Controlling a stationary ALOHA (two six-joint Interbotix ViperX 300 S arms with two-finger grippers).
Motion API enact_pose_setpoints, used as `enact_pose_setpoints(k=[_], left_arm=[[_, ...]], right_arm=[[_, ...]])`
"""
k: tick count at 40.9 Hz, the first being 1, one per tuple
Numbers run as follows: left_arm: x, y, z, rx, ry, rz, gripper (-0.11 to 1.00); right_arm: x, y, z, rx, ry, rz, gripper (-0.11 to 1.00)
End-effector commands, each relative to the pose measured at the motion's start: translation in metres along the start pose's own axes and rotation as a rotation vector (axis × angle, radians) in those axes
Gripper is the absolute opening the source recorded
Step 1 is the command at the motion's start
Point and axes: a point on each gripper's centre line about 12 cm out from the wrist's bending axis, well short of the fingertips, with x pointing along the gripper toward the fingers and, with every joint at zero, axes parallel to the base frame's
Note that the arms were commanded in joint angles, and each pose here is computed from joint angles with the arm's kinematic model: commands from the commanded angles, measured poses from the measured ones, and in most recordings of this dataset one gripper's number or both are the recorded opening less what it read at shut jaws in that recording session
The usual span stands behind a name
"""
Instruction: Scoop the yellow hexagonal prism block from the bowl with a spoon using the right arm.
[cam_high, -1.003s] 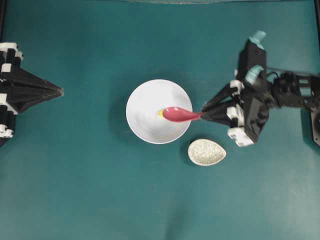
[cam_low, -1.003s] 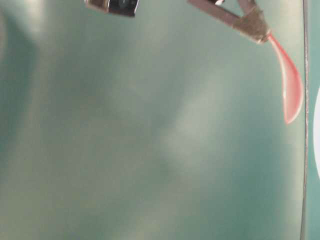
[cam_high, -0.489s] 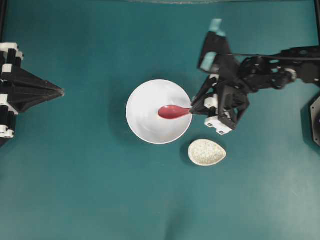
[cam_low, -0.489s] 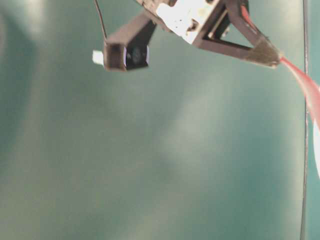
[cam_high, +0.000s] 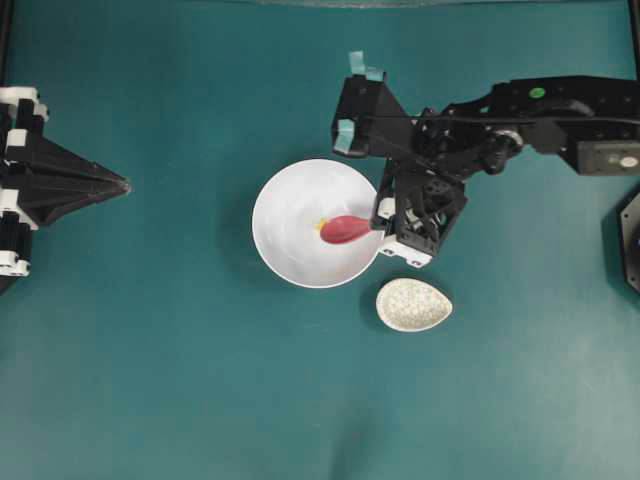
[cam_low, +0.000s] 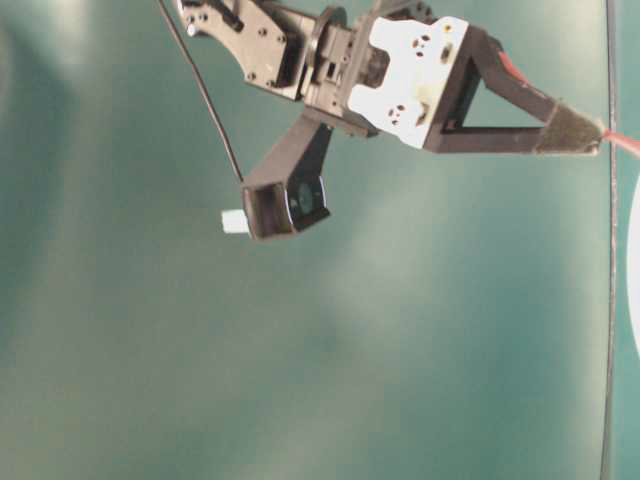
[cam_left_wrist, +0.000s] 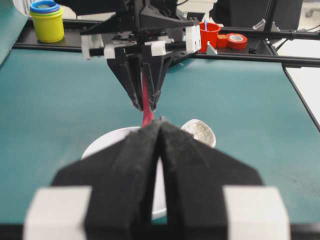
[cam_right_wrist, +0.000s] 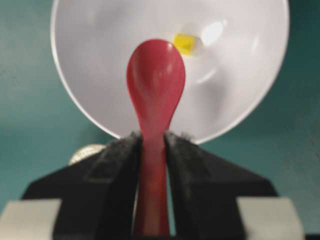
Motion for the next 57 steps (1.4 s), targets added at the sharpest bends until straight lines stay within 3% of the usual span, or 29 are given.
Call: enact_pose_setpoints(k=[1, 40, 57], left_arm=[[0.002, -0.001, 0.008, 0.005, -0.018, -0.003, -0.01], [0.002, -0.001, 0.008, 0.006, -0.006, -0.002, -0.01], [0.002, -0.001, 0.007, 0.006, -0.003, -0.002, -0.01]], right_arm=[[-0.009, 0.003, 0.008, -0.019, -0.002, -0.015, 0.24], [0.020, -0.002, 0.008, -0.030, 0.081, -0.046, 0.24], [0.038, -0.006, 0.023, -0.038, -0.021, -0.053, 0.24]])
